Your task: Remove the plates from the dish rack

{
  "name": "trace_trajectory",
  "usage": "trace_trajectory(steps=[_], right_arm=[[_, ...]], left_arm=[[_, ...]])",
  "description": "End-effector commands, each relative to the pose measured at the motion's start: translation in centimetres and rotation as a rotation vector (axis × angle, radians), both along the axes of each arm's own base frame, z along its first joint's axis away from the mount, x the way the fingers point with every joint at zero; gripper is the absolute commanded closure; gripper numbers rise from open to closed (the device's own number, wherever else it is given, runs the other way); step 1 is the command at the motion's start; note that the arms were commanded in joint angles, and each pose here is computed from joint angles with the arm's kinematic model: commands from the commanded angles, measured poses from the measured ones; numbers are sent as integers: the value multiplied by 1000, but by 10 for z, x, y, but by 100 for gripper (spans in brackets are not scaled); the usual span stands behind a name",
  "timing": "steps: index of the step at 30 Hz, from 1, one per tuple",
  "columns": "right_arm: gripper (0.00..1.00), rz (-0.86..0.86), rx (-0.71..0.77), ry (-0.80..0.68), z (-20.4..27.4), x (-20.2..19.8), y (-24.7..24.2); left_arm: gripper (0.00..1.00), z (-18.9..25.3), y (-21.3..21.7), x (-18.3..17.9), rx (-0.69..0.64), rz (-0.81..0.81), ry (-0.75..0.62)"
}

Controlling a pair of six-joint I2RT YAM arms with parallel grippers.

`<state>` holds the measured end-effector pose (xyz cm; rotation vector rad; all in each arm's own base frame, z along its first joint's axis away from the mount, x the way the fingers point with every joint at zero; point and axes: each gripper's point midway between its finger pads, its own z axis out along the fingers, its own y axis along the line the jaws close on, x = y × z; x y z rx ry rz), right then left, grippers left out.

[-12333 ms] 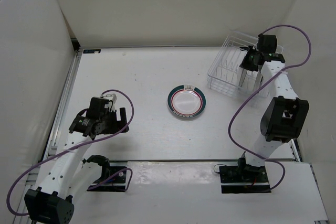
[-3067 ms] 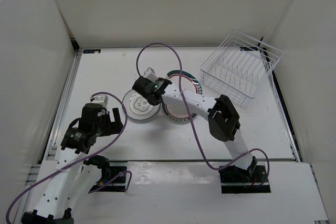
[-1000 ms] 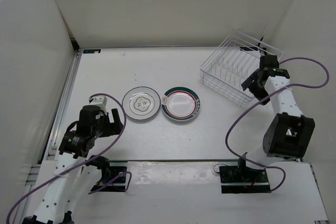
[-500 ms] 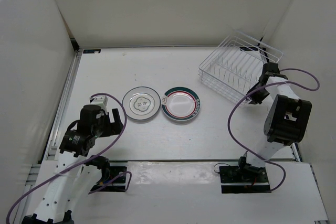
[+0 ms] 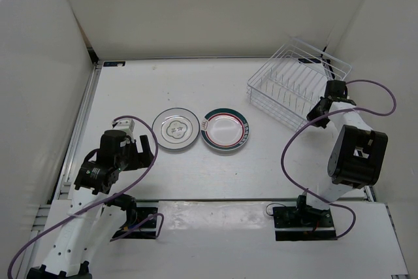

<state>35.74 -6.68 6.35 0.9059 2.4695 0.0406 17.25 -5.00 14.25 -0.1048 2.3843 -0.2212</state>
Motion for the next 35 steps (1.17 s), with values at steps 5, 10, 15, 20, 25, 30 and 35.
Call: trace_trajectory(steps=[5, 10, 15, 20, 25, 30, 35], right_arm=[[77, 3, -57, 202, -7, -39, -8], [10, -99, -131, 228, 20, -41, -25], [10, -89, -160, 115, 71, -28, -27], [10, 42, -92, -89, 130, -14, 2], [10, 220, -23, -294, 170, -16, 43], [10, 368, 36, -470, 204, -32, 84], [10, 499, 46, -458, 200, -45, 115]], left_arm=[[0, 0, -2, 0, -6, -14, -5], [0, -2, -3, 1, 0, -14, 9], [0, -3, -3, 2, -2, -11, 16], [0, -4, -3, 4, -2, -8, 19], [0, -7, -4, 4, -1, -8, 39], [0, -9, -2, 3, 9, -4, 43], [0, -8, -1, 4, 14, 4, 40]])
